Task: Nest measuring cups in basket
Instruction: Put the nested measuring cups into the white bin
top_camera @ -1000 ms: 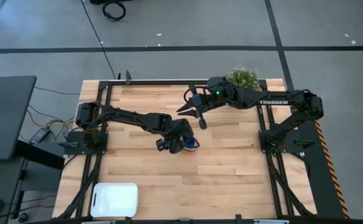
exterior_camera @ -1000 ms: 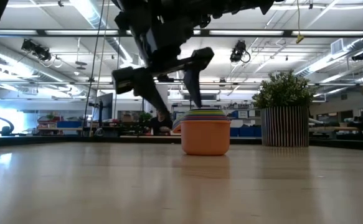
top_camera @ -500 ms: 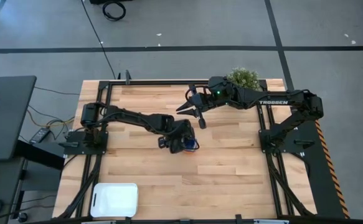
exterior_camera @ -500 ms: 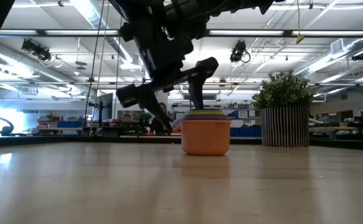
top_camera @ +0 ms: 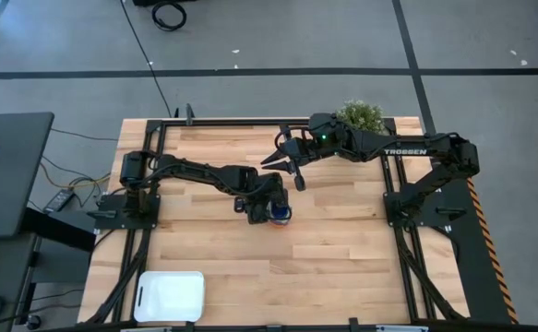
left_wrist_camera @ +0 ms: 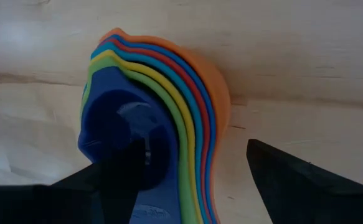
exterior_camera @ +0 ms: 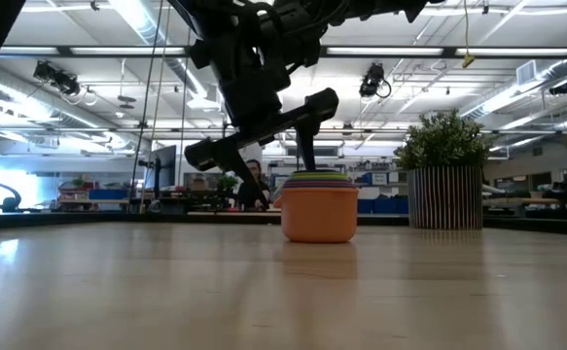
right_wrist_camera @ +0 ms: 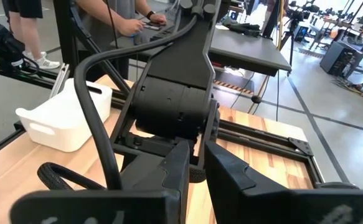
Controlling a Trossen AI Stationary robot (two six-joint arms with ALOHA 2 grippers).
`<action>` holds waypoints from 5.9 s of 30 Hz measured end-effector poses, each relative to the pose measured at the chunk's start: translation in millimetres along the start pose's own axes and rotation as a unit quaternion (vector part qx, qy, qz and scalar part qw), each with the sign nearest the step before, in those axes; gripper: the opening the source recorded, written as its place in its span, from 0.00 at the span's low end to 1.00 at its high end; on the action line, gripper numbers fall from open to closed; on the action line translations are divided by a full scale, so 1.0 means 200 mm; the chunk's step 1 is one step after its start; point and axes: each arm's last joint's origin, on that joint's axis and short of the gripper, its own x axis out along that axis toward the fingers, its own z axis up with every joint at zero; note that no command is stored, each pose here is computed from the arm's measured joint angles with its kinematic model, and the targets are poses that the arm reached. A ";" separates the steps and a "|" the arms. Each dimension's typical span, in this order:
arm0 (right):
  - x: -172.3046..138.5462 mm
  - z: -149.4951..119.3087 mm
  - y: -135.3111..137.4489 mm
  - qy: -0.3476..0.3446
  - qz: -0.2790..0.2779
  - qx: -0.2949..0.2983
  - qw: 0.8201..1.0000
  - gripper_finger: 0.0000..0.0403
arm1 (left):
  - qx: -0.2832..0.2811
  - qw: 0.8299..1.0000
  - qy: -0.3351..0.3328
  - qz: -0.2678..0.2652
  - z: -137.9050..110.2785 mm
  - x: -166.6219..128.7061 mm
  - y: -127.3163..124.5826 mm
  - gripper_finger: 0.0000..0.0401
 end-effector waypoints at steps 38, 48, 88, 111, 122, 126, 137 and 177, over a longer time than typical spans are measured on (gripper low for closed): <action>0.00 0.01 0.00 -0.009 -0.002 -0.004 1.000 0.14 | -0.009 0.999 -0.035 0.008 -0.02 0.08 0.00 0.72; 0.00 0.01 0.00 -0.012 -0.003 -0.005 1.000 0.14 | -0.029 0.999 -0.035 0.012 -0.02 0.08 0.01 0.65; 0.00 0.01 0.00 -0.012 -0.003 -0.005 1.000 0.14 | -0.047 0.998 -0.037 0.009 0.03 0.09 0.01 0.38; 0.00 0.01 0.00 -0.011 -0.003 -0.005 1.000 0.14 | -0.117 0.991 -0.065 0.025 0.10 0.10 0.03 0.33; 0.00 0.01 0.00 -0.011 -0.003 -0.005 1.000 0.14 | -0.178 0.981 -0.071 0.040 0.12 0.10 0.05 0.30; 0.00 0.01 0.00 -0.011 -0.003 -0.005 1.000 0.14 | -0.191 0.978 -0.063 0.056 0.12 0.10 0.06 0.30; 0.00 0.01 0.00 -0.011 -0.003 -0.005 1.000 0.14 | -0.224 0.971 -0.052 0.062 0.14 0.10 0.06 0.30; 0.00 0.03 -0.01 -0.029 -0.009 -0.012 0.999 0.14 | -0.363 0.931 -0.031 0.030 0.14 0.02 0.04 0.30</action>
